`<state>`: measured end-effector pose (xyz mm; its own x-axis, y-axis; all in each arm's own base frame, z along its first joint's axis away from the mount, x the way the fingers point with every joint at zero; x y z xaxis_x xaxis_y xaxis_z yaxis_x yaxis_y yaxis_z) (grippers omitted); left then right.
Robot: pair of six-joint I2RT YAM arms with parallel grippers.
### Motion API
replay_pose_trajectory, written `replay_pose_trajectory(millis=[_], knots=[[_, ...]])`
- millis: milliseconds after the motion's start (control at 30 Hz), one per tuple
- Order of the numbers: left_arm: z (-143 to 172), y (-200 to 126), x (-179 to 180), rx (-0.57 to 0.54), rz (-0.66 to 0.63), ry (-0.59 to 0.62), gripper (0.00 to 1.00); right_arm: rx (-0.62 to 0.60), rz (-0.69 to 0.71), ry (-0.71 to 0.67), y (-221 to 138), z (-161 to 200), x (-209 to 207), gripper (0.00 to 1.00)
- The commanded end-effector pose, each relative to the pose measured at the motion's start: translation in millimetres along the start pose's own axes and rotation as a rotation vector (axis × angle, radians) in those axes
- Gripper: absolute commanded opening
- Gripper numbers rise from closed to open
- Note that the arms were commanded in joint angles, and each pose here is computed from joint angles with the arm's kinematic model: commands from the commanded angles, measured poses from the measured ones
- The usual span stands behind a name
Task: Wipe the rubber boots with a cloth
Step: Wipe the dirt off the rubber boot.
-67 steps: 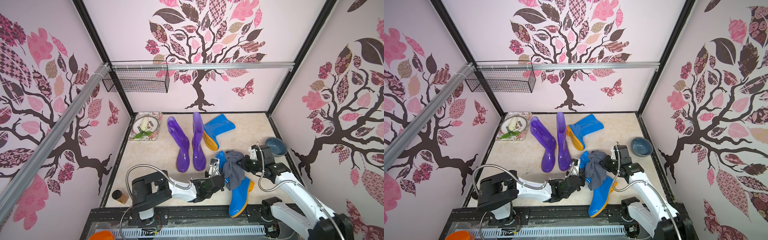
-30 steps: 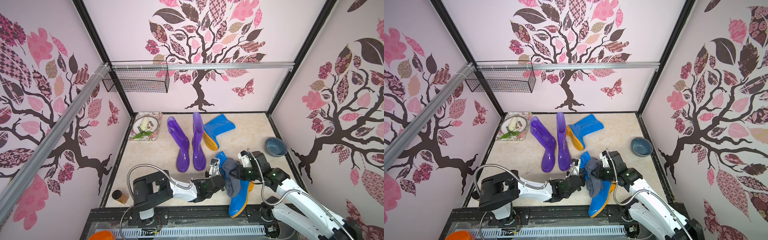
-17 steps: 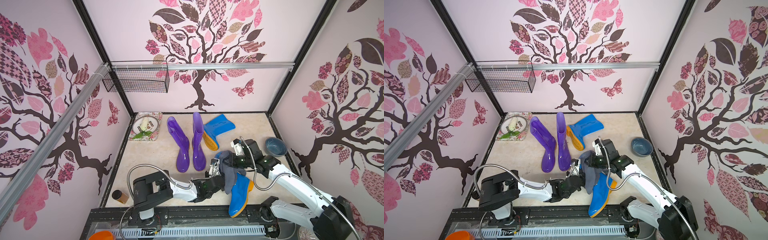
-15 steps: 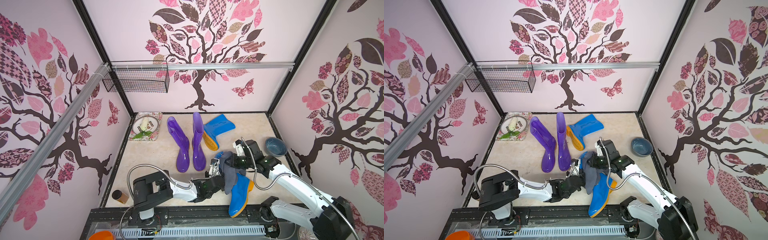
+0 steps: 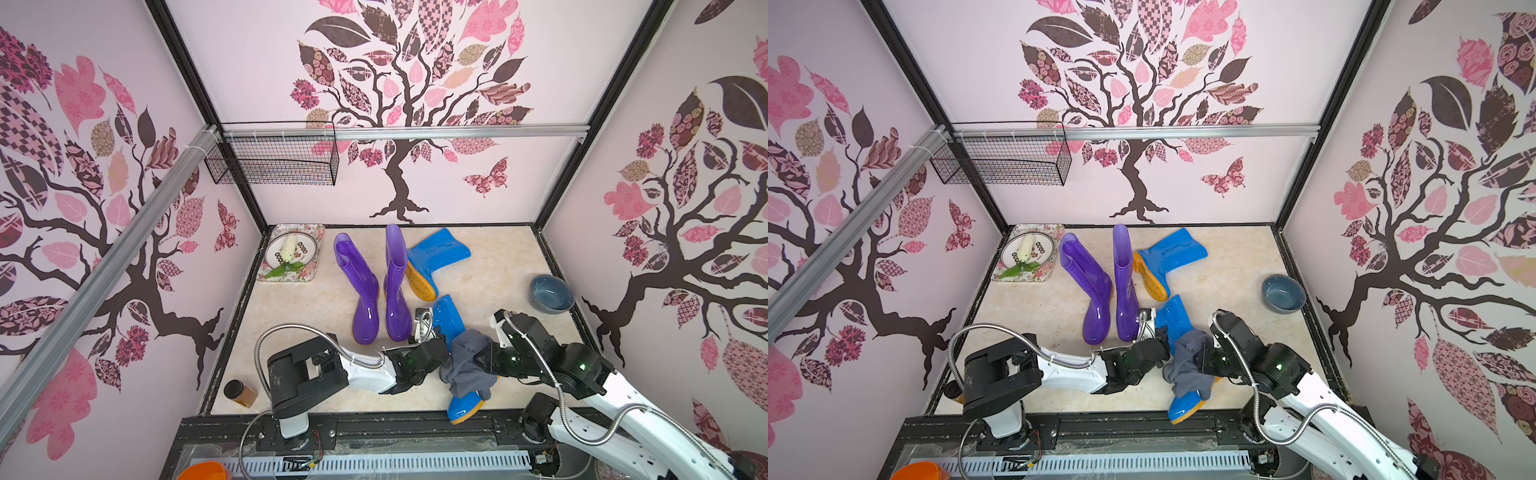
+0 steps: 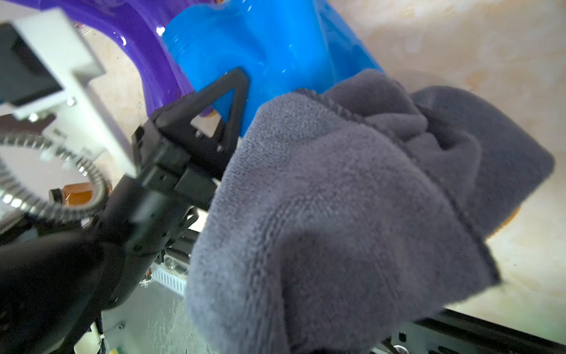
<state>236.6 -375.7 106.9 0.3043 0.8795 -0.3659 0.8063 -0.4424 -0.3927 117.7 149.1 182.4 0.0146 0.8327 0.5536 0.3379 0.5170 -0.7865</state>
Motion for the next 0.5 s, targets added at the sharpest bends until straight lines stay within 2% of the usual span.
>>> replay_pose_trajectory(millis=[0,167,267,367,467], knots=[[-23.1,10.0,-10.8,-0.059,0.000,-0.073,0.00,0.031,0.013,0.046,-0.5,20.7,2.9,0.00],[-27.0,16.6,-7.3,-0.053,-0.013,-0.108,0.00,0.044,-0.021,-0.034,16.1,59.0,28.0,0.00],[-26.1,17.0,-3.8,-0.048,-0.013,-0.128,0.00,0.097,0.008,-0.061,40.3,77.8,23.5,0.00],[-25.2,15.7,-3.0,-0.041,-0.009,-0.134,0.00,0.027,0.046,-0.053,46.4,69.6,10.7,0.00],[-23.0,12.7,0.5,-0.034,-0.009,-0.146,0.00,-0.062,0.125,0.012,43.4,47.5,-20.9,0.00]])
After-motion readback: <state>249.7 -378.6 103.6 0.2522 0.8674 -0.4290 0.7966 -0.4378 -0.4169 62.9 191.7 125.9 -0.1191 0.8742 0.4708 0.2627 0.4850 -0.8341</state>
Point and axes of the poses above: each gripper's point midway between its finger pads, its own y axis out along the fingers, its own x axis along the line the jaws close on, z = x × y, the point moved 2 cm from there along -y, back along the fingers, and after that the axes turned 3 degrees about y, right-handed, at the moved point
